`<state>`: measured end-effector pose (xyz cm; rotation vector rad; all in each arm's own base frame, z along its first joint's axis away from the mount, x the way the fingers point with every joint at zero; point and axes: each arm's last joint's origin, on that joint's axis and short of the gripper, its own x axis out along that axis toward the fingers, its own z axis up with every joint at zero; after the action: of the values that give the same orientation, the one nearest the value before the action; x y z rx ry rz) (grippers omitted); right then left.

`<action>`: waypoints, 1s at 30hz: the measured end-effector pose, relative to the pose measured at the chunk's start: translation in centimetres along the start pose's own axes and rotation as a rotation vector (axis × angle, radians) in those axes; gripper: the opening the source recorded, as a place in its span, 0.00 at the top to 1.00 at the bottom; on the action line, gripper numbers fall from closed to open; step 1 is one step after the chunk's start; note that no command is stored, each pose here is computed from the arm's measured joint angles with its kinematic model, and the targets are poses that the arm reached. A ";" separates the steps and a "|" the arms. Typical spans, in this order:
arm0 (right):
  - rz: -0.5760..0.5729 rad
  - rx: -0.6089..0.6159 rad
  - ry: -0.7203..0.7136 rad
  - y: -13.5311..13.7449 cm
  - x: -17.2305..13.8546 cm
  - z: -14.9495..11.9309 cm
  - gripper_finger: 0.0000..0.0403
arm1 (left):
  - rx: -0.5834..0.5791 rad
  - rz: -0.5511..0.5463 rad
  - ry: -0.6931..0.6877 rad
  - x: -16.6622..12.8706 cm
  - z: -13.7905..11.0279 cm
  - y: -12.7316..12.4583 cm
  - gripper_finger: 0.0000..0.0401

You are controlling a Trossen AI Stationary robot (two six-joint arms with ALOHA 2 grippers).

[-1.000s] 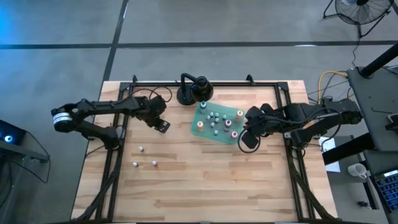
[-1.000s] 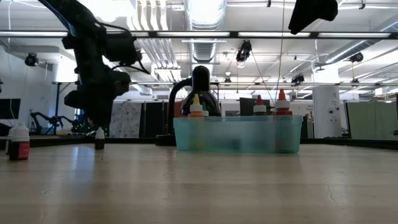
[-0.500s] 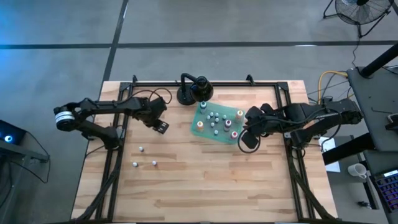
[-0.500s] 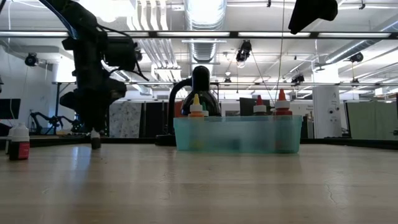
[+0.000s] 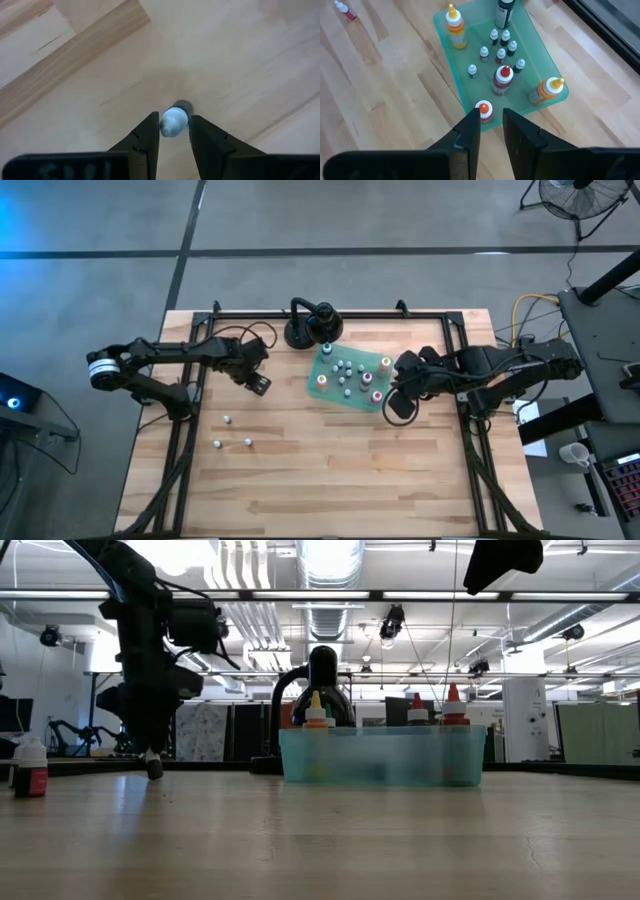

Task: Pick & Place food coloring
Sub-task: Put the violet food coloring bottle into the bin

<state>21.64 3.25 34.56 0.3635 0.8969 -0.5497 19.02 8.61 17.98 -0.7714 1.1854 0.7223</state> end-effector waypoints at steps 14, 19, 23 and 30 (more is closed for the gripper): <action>-0.003 0.004 -0.002 0.0 0.0 0.0 0.81 | 0.019 -0.018 -0.010 0.0 -0.2 -0.7 0.80; -0.003 0.005 -0.003 0.0 0.0 0.0 0.82 | 0.042 -0.034 -0.023 0.0 -0.4 -1.2 0.80; -0.003 0.005 -0.003 0.0 0.0 0.0 0.83 | 0.050 -0.042 -0.048 0.0 -0.3 -1.5 0.80; -0.004 0.005 -0.003 0.0 0.0 0.0 0.80 | 0.047 -0.022 -0.058 0.0 -0.3 -1.5 0.79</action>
<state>21.64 3.23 34.56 0.3656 0.8936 -0.5556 20.08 7.51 18.13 -0.7187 1.1366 0.6918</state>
